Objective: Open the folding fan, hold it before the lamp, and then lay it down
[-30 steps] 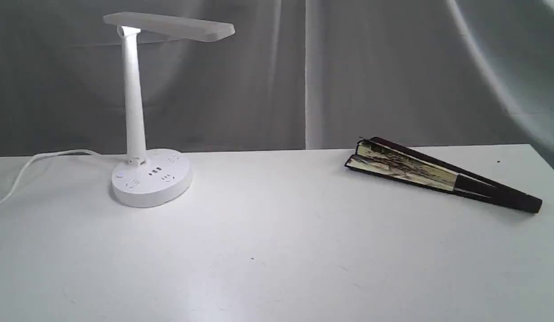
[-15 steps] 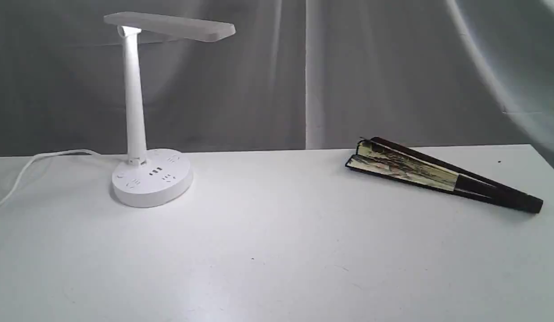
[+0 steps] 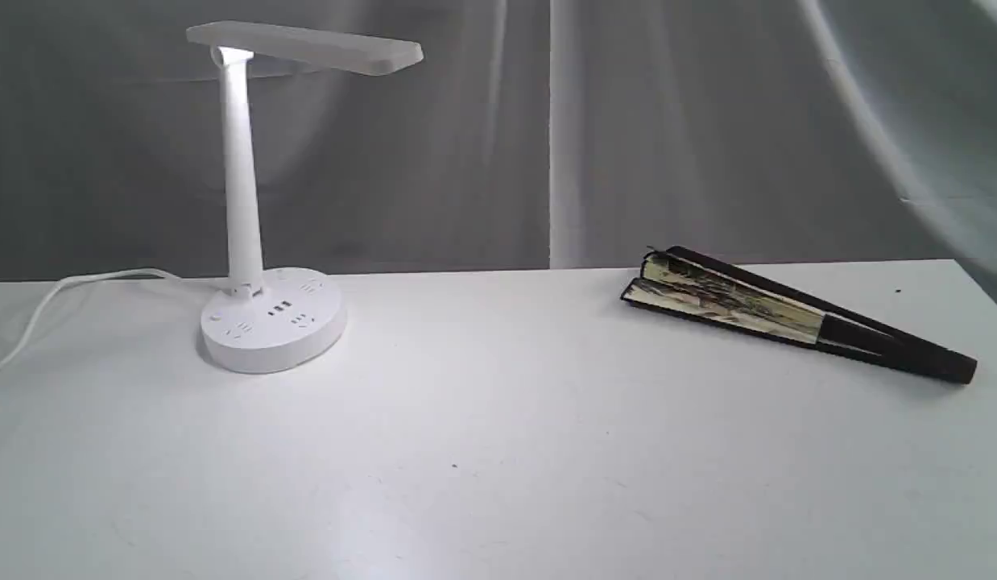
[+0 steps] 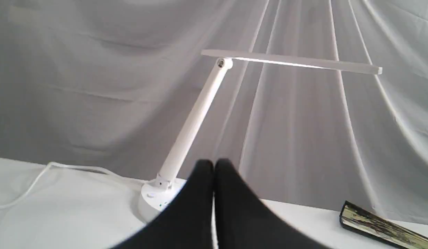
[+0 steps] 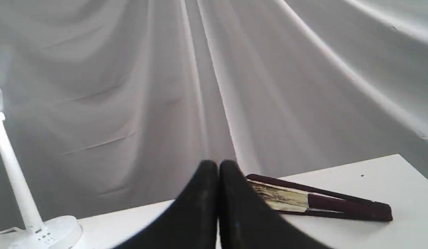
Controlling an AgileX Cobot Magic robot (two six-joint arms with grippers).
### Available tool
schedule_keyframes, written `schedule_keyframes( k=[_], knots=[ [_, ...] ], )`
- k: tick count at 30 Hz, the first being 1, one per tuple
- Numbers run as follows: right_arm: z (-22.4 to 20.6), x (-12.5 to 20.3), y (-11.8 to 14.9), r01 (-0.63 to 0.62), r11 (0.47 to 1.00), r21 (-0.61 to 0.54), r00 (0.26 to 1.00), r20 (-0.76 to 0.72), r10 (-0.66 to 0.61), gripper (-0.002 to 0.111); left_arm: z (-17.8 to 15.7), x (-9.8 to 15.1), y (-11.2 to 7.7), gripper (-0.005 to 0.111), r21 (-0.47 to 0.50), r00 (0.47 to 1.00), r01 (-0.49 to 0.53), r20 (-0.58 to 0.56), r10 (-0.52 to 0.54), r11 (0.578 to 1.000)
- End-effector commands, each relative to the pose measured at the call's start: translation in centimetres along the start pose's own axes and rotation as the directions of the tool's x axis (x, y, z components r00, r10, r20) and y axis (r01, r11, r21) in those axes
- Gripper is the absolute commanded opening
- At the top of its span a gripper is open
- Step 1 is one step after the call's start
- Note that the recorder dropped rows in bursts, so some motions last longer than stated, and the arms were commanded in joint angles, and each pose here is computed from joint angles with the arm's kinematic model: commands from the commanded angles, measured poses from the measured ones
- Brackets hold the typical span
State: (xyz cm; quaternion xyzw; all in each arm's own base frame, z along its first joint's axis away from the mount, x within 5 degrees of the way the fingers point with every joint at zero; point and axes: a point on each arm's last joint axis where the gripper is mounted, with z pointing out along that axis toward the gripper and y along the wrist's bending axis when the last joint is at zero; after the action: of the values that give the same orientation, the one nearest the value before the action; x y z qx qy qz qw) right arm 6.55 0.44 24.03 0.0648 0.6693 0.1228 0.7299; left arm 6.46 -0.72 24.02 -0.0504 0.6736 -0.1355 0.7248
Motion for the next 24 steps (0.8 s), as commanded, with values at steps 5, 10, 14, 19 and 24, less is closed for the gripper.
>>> schedule_keyframes(
  k=[5, 10, 14, 19, 24],
  knots=[
    [4.1, -0.4, -0.1, 0.041, 0.998, 0.048, 0.995, -0.096, -0.036, 0.0, 4.7, -1.1, -0.4, 0.0, -0.009, 0.997, -0.024, -0.076, 0.024, 1.0],
    [9.2, -1.5, 0.4, 0.071, 0.995, 0.067, 0.964, -0.259, -0.052, 0.0, 9.1, -1.5, -0.7, 0.0, 0.007, 0.984, -0.09, -0.152, 0.09, 0.996],
    [14.4, -1.8, 0.6, 0.111, 0.991, 0.069, 0.907, -0.416, -0.073, 0.0, 13.1, -0.1, -0.4, 0.0, 0.009, 0.955, -0.118, -0.272, 0.115, 0.993],
    [21.1, -1.3, 0.7, 0.222, 0.975, 0.008, 0.814, -0.553, -0.181, 0.0, 17.6, 2.6, 0.1, 0.0, 0.017, 0.939, -0.113, -0.326, 0.112, 0.993],
    [26.7, 0.3, 0.2, 0.328, 0.943, -0.049, 0.788, -0.536, -0.303, 0.0, 20.6, 6.8, 1.1, 0.0, 0.063, 0.9, -0.203, -0.382, 0.212, 0.977]
  ],
)
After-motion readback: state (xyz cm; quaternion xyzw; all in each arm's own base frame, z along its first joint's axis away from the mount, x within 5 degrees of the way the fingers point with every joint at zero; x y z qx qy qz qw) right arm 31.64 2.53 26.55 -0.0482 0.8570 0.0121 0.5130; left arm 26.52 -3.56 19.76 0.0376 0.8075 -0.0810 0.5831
